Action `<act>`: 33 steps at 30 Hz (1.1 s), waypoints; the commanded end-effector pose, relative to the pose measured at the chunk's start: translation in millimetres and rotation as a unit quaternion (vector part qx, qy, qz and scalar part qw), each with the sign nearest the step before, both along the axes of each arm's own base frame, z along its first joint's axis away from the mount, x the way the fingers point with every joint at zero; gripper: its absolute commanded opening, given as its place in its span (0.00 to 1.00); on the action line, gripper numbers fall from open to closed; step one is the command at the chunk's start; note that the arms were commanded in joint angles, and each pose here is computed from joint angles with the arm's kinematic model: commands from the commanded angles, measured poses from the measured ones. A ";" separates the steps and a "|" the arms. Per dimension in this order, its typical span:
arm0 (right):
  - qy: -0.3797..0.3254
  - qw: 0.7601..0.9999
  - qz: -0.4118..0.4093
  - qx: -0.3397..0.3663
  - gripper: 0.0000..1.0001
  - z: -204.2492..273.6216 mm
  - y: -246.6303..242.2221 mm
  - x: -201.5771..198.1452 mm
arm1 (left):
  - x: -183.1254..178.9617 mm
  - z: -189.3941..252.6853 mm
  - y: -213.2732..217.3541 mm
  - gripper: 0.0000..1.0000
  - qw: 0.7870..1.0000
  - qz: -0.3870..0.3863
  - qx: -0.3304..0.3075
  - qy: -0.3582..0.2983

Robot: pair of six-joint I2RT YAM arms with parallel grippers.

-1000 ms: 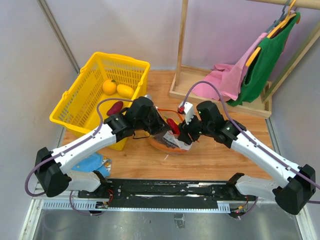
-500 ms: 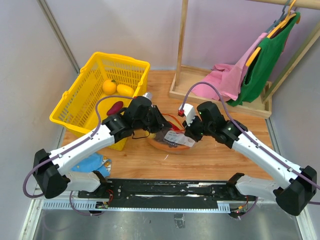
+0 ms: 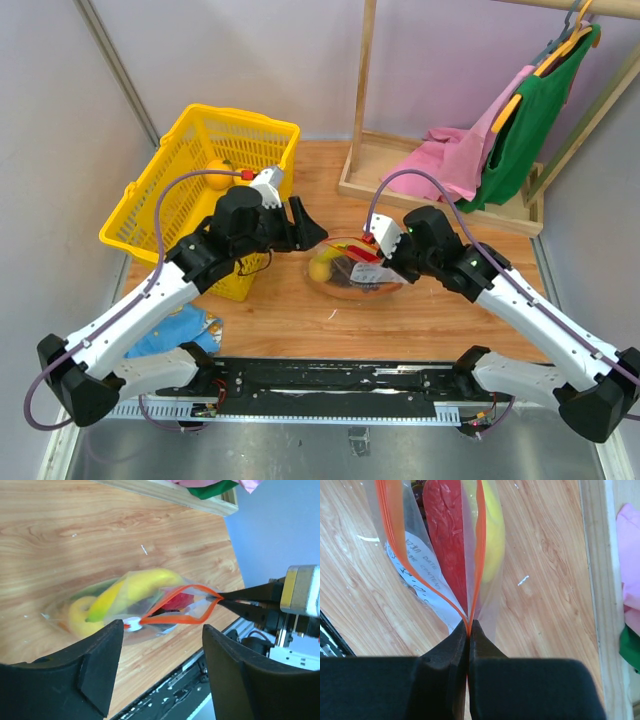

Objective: Place the food in the zip-top bag and seal the zipper
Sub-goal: Zip the zipper food storage bag at the center of the board.

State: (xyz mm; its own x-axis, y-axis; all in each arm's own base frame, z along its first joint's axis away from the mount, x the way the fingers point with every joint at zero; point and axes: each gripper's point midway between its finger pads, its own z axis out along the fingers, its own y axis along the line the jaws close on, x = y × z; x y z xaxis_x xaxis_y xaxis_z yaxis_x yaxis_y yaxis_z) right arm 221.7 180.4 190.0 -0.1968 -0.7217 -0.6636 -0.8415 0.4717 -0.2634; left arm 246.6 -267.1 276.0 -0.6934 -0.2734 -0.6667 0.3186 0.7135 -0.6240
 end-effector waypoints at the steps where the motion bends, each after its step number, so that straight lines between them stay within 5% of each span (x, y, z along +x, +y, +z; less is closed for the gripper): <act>1: -0.048 0.998 0.018 -0.030 0.01 19.2 -11.0 3.9 | -3.6 6.5 10.9 0.72 0.991 -0.071 0.035 -0.109; 7: -0.047 0.998 0.024 -0.047 0.01 16.4 -15.3 3.3 | -1.5 -10.5 16.5 0.79 0.971 -0.126 0.085 -0.187; 21: -0.043 0.997 0.028 -0.052 0.01 13.4 -19.7 3.1 | -17.1 -34.7 9.4 0.80 0.888 -0.227 0.073 -0.393; 33: -0.034 0.998 0.042 -0.034 0.01 18.1 -10.1 3.0 | -22.5 -55.8 -9.8 0.69 0.853 -0.281 0.048 -0.437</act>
